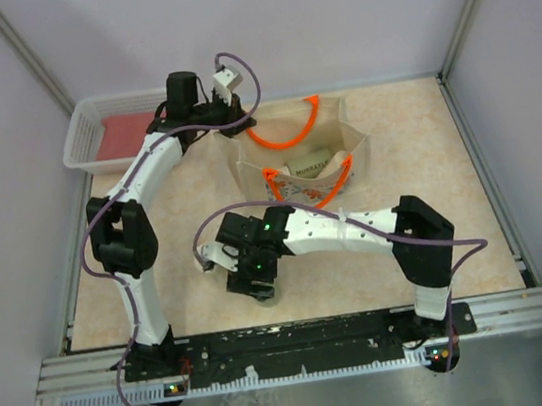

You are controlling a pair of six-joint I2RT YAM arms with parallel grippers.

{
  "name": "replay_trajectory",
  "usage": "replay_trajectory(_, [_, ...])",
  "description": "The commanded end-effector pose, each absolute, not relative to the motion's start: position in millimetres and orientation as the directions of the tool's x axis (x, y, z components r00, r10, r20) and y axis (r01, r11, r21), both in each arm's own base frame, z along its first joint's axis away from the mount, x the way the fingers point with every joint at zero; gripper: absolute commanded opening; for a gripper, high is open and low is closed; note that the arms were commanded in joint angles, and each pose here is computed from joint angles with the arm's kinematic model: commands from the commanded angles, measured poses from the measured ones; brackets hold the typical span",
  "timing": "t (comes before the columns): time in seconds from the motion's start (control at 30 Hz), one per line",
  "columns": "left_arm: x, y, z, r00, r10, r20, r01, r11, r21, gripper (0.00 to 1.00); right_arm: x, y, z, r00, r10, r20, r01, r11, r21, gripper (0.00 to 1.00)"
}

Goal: Place the personal care products into the canvas bag

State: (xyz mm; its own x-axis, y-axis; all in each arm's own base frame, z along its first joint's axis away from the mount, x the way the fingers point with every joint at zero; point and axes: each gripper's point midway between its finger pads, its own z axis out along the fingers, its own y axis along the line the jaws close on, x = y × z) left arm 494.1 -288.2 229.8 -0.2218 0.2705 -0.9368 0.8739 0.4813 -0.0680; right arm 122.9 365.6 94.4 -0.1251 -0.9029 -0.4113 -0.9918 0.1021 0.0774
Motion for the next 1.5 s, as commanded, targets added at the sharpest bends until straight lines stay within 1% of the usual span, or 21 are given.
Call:
replay_trajectory(0.0, [484.6, -288.6, 235.1, -0.222, 0.265, -0.939, 0.887, 0.456, -0.081, 0.00, 120.1, 376.7, 96.2, -0.118, -0.896, -0.428, -0.993, 0.099, 0.067, 0.37])
replay_trajectory(0.1, [484.2, -289.1, 236.4, -0.220, 0.263, -0.939, 0.888, 0.452, -0.082, 0.00, 122.9, 377.1, 100.3, -0.126, -0.893, -0.433, -0.992, 0.113, 0.055, 0.17])
replay_trajectory(0.17, [483.6, -289.2, 237.3, -0.219, 0.262, -0.940, 0.889, 0.450, -0.082, 0.00, 126.1, 376.9, 106.6, -0.140, -0.885, -0.444, -0.990, 0.136, 0.041, 0.02])
replay_trajectory(0.2, [483.3, -289.1, 237.4, -0.220, 0.262, -0.940, 0.889, 0.450, -0.082, 0.00, 129.0, 377.3, 111.3, -0.151, -0.878, -0.454, -0.988, 0.154, 0.030, 0.00])
replay_trajectory(0.37, [480.3, -288.4, 238.5, -0.224, 0.263, -0.939, 0.889, 0.449, -0.087, 0.00, 149.5, 373.9, 154.4, -0.271, -0.784, -0.559, -0.955, 0.292, 0.055, 0.00])
replay_trajectory(0.6, [476.3, -287.2, 238.0, -0.224, 0.261, -0.939, 0.889, 0.449, -0.088, 0.00, 178.9, 341.3, 256.4, -0.366, -0.616, -0.697, -0.887, 0.458, 0.060, 0.00])
replay_trajectory(0.77, [475.5, -288.1, 237.1, -0.232, 0.256, -0.939, 0.890, 0.446, -0.099, 0.00, 190.6, 311.4, 315.1, -0.430, -0.499, -0.752, -0.830, 0.547, 0.112, 0.00])
replay_trajectory(0.97, [476.6, -289.7, 237.2, -0.237, 0.248, -0.940, 0.890, 0.443, -0.107, 0.00, 213.0, 274.8, 362.3, -0.492, -0.299, -0.818, -0.726, 0.660, 0.195, 0.00])
replay_trajectory(1.1, [477.5, -290.0, 239.0, -0.232, 0.248, -0.941, 0.891, 0.443, -0.103, 0.00, 235.7, 245.0, 377.9, -0.487, -0.192, -0.852, -0.655, 0.726, 0.211, 0.00])
replay_trajectory(1.2, [478.9, -290.7, 238.8, -0.230, 0.247, -0.941, 0.892, 0.441, -0.102, 0.00, 260.4, 225.5, 390.6, -0.454, -0.137, -0.880, -0.613, 0.766, 0.196, 0.00])
replay_trajectory(1.37, [481.4, -291.3, 236.8, -0.231, 0.253, -0.940, 0.892, 0.440, -0.101, 0.00, 294.9, 218.4, 416.0, -0.384, -0.107, -0.917, -0.595, 0.788, 0.158, 0.00])
replay_trajectory(1.47, [481.9, -292.4, 237.3, -0.229, 0.251, -0.941, 0.895, 0.434, -0.102, 0.00, 315.8, 219.2, 413.8, -0.376, -0.124, -0.918, -0.586, 0.799, 0.132, 0.00])
